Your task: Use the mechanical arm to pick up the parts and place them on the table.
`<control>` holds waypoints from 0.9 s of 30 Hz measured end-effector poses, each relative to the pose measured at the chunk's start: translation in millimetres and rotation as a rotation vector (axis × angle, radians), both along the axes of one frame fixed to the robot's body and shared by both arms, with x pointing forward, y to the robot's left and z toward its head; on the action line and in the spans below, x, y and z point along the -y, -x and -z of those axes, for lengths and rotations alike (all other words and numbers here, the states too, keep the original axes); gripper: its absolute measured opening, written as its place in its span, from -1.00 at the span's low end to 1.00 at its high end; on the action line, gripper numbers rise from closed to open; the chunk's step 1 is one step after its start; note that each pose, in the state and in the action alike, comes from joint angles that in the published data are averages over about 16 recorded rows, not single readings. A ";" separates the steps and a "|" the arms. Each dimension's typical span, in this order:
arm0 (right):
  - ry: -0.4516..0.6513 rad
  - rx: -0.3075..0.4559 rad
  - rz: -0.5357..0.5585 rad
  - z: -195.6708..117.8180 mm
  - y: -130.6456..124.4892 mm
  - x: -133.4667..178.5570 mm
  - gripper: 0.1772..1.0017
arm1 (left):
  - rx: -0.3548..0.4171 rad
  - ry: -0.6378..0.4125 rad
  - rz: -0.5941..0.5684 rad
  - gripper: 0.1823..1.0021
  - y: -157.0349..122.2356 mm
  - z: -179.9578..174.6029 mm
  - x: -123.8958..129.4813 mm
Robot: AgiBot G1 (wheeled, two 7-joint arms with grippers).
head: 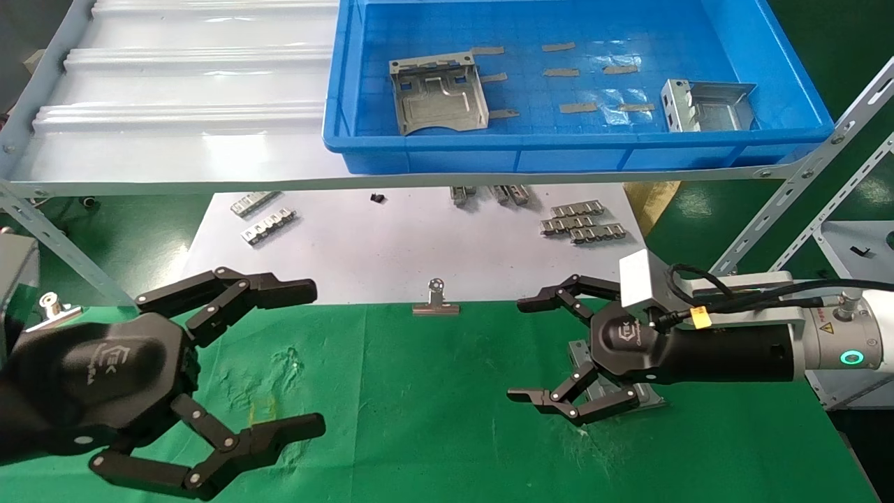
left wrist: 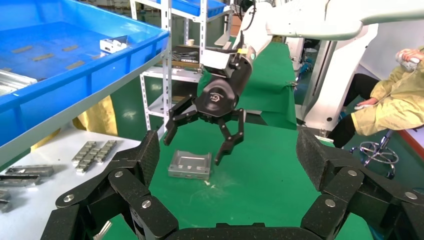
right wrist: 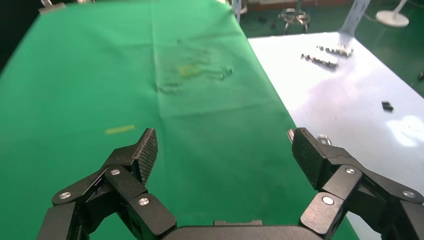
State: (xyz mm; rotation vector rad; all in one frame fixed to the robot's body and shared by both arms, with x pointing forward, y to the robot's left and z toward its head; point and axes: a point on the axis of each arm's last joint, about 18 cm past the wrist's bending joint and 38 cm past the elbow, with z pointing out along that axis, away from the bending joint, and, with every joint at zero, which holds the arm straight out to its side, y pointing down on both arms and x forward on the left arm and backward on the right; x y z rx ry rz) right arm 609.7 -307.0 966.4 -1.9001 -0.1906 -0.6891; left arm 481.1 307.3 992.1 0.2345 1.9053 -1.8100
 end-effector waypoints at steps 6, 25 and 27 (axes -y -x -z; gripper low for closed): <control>-0.072 -0.008 -0.032 -0.9 14.1 -4.1 1.00 | 0.000 0.000 0.000 1.00 0.0 0.0 0.0; -0.236 -0.015 -0.117 -13.7 74.8 -5.6 1.00 | 0.000 0.000 0.000 1.00 0.0 0.0 0.0; -0.247 -0.015 -0.125 -15.5 82.3 -5.3 1.00 | 0.000 0.000 0.000 1.00 0.0 0.0 0.0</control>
